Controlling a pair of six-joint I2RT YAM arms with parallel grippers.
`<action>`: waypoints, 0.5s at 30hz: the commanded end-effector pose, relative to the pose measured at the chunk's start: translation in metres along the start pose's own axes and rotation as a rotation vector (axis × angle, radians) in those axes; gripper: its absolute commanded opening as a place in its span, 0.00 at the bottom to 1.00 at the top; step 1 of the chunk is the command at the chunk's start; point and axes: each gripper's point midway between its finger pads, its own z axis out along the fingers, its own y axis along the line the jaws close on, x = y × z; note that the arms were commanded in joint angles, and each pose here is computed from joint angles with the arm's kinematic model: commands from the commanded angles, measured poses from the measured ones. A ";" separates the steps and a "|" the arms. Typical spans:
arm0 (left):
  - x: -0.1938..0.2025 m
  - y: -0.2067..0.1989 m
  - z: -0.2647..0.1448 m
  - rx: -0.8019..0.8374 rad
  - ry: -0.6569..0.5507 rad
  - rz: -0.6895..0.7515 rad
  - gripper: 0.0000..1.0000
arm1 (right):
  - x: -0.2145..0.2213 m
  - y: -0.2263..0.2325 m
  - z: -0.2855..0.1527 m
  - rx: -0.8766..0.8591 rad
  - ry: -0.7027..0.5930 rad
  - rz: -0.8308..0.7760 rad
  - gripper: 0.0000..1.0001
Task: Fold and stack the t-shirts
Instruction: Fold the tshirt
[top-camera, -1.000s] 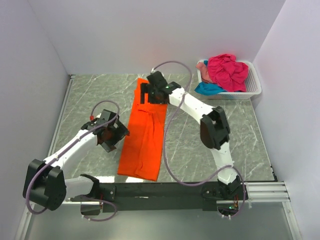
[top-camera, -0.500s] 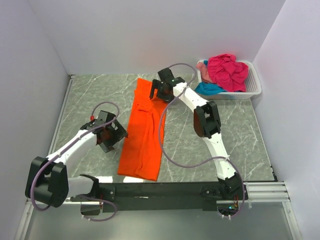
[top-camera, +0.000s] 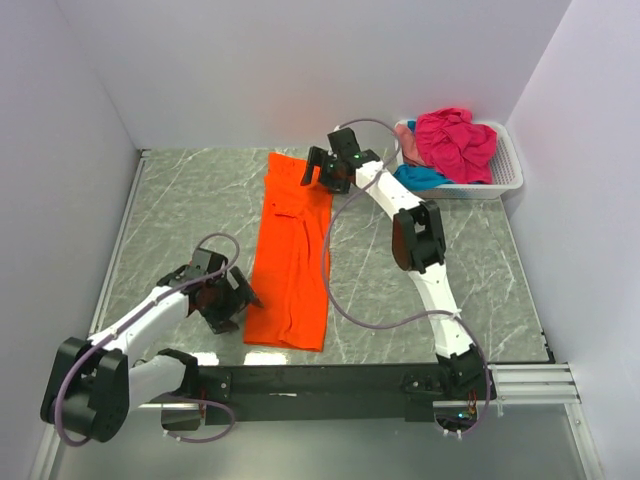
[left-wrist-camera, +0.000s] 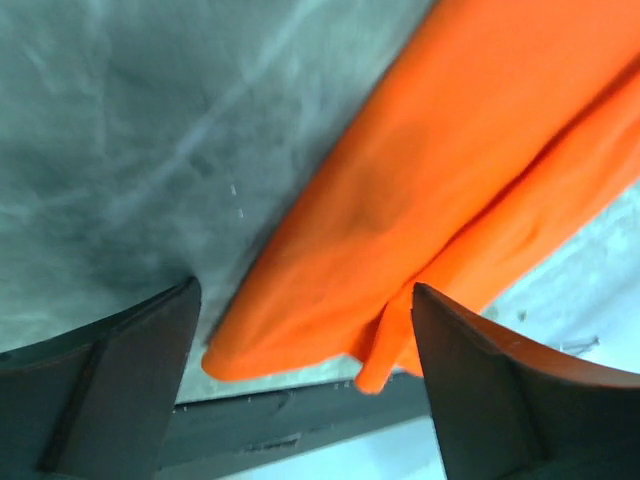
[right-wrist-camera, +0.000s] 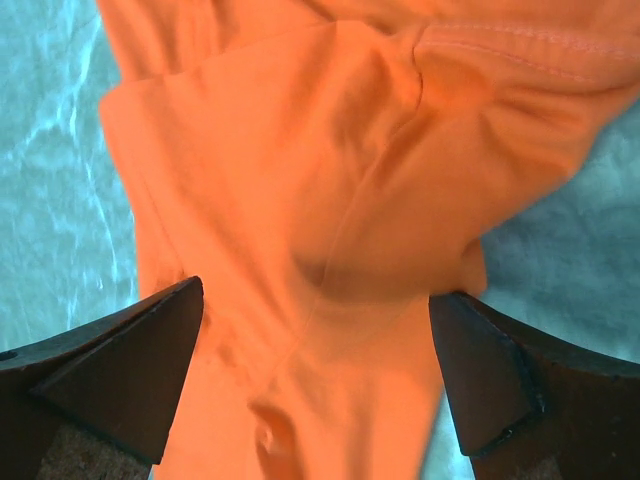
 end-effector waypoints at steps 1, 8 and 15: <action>0.028 0.011 0.001 0.016 0.101 0.017 0.91 | -0.046 0.047 -0.075 -0.114 -0.135 -0.095 1.00; 0.050 0.051 -0.003 -0.166 0.127 -0.062 0.67 | -0.030 0.057 -0.129 -0.096 -0.142 -0.138 1.00; 0.050 0.058 0.003 -0.174 0.092 -0.095 0.39 | 0.002 0.056 -0.164 -0.077 -0.129 -0.193 1.00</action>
